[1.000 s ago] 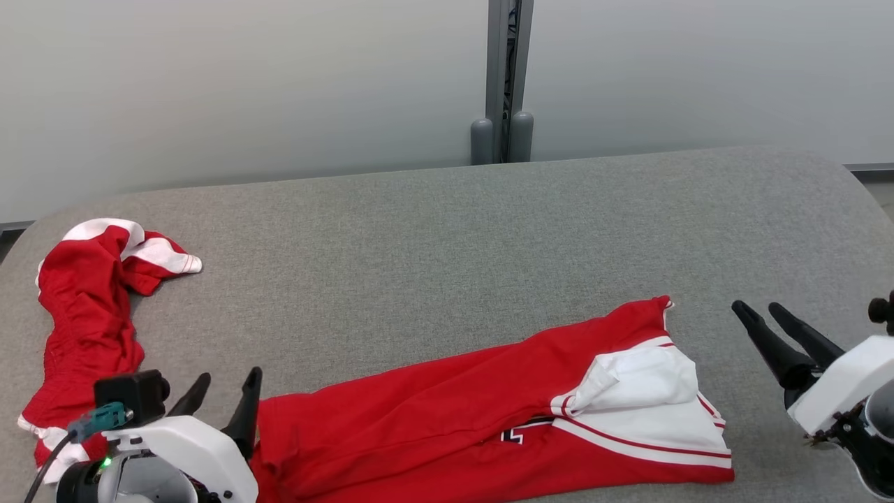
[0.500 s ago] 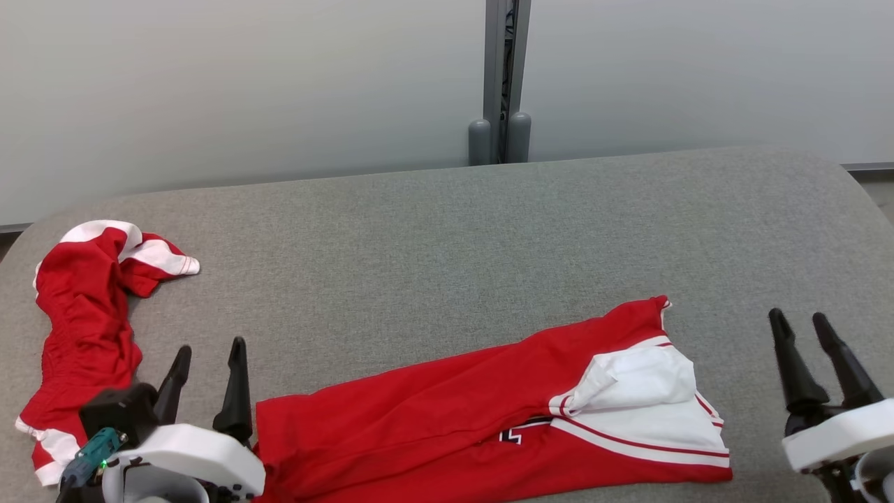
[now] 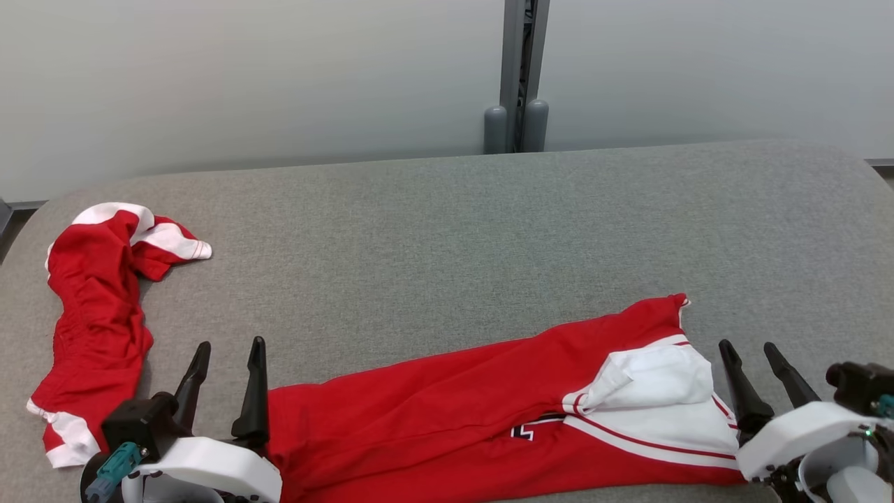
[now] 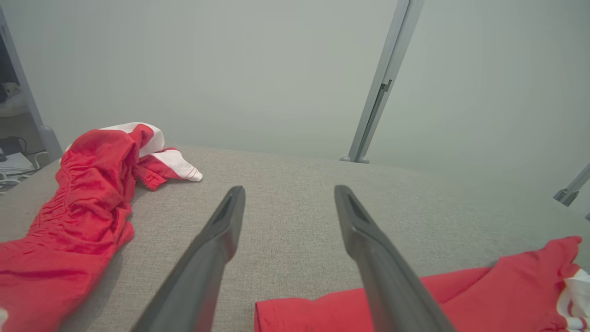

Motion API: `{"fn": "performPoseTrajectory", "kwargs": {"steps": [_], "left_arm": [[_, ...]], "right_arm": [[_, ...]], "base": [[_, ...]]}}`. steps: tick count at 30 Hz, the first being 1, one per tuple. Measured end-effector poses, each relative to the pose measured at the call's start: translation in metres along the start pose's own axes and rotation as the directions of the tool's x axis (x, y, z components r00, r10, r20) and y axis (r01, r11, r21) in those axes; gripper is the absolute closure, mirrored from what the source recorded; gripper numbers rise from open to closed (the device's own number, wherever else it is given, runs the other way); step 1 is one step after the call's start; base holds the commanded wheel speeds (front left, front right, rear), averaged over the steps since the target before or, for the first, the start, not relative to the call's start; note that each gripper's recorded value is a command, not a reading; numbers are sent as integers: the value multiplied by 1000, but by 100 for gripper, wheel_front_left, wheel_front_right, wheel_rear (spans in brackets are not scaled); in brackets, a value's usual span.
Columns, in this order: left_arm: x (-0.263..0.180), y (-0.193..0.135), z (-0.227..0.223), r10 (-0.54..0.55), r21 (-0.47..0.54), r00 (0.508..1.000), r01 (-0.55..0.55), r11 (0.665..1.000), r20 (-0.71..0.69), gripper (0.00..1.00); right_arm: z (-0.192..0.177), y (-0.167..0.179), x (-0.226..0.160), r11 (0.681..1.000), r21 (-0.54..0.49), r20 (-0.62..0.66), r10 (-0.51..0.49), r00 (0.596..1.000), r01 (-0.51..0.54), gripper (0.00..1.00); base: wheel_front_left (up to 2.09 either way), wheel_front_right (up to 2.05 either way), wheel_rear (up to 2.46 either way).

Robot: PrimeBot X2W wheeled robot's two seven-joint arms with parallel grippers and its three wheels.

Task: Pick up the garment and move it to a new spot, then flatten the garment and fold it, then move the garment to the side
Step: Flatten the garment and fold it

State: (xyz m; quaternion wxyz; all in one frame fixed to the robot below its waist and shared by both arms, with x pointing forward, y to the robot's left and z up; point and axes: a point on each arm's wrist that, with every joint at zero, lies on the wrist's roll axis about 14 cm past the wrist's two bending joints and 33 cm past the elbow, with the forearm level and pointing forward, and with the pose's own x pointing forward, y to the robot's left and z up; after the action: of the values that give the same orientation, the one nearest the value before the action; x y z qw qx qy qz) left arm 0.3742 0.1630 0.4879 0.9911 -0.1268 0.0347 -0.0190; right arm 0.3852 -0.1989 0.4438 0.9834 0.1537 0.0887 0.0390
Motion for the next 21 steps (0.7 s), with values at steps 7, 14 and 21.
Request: {"fn": "performPoseTrajectory", "kwargs": {"steps": [7,14,21], "left_arm": [[1,0,4,-5,6,1000,5,1000,25,0],[-5,3,12,-4,18,998,3,1000,61,0],[-15,6,17,-28,59,996,23,998,89,0]], "right_arm": [[-22,-8,17,1000,-1,-138,-29,990,29,0],[-56,0,18,999,28,-285,-25,958,34,0],[-60,1,23,998,50,-316,-21,949,39,0]], "base": [[0,0,0],[0,0,0],[0,0,0]]}}
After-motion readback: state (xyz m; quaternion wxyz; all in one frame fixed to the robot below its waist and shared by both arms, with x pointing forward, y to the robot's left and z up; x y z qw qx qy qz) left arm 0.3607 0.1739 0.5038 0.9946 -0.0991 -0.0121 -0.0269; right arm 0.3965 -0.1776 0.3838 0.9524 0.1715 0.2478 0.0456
